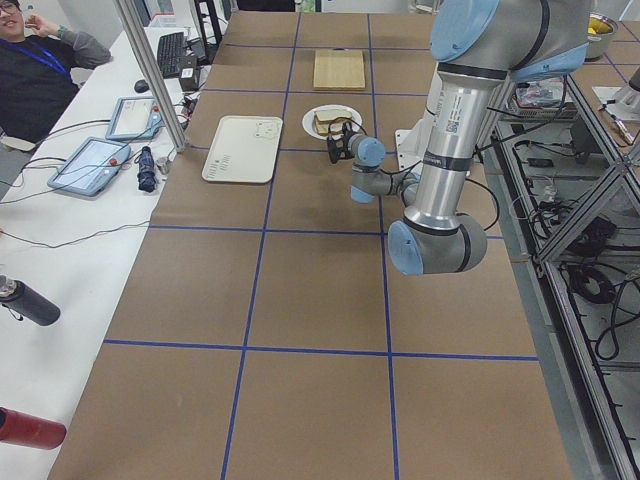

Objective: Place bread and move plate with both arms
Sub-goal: 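Slide the plate with the left gripper onto the bear-print tray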

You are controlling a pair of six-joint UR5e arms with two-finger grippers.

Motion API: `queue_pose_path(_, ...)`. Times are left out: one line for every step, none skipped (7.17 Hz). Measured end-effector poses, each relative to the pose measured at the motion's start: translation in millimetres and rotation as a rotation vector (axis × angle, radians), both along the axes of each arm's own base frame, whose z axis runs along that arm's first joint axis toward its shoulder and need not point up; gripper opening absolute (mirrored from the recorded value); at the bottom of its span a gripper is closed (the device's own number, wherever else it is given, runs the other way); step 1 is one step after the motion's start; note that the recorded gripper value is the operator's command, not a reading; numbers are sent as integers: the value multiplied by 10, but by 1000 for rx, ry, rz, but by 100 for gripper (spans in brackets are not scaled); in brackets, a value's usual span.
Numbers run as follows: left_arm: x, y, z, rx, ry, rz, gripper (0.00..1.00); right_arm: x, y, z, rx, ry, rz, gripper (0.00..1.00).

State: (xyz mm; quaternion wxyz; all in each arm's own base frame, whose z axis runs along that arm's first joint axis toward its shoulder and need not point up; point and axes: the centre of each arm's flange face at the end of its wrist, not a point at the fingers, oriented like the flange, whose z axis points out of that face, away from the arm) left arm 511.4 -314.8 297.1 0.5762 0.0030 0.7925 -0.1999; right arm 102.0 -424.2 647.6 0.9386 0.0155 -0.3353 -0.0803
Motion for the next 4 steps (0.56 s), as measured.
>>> queue_pose_path(18, -105, -116, -48, 21, -69, 0, 0, 2, 13, -3, 0, 0, 100)
queue_pose_path(48, -273, -248, -107, 21, -142, 0, 0, 3, 28, -6, 0, 1, 100)
queue_pose_path(88, -530, -399, -189, 3, -205, 0, 1, 3, 36, -8, 1, 1, 100)
queue_pose_path(144, -875, -501, -275, -23, -261, 0, 1, 3, 39, -9, 1, 1, 100)
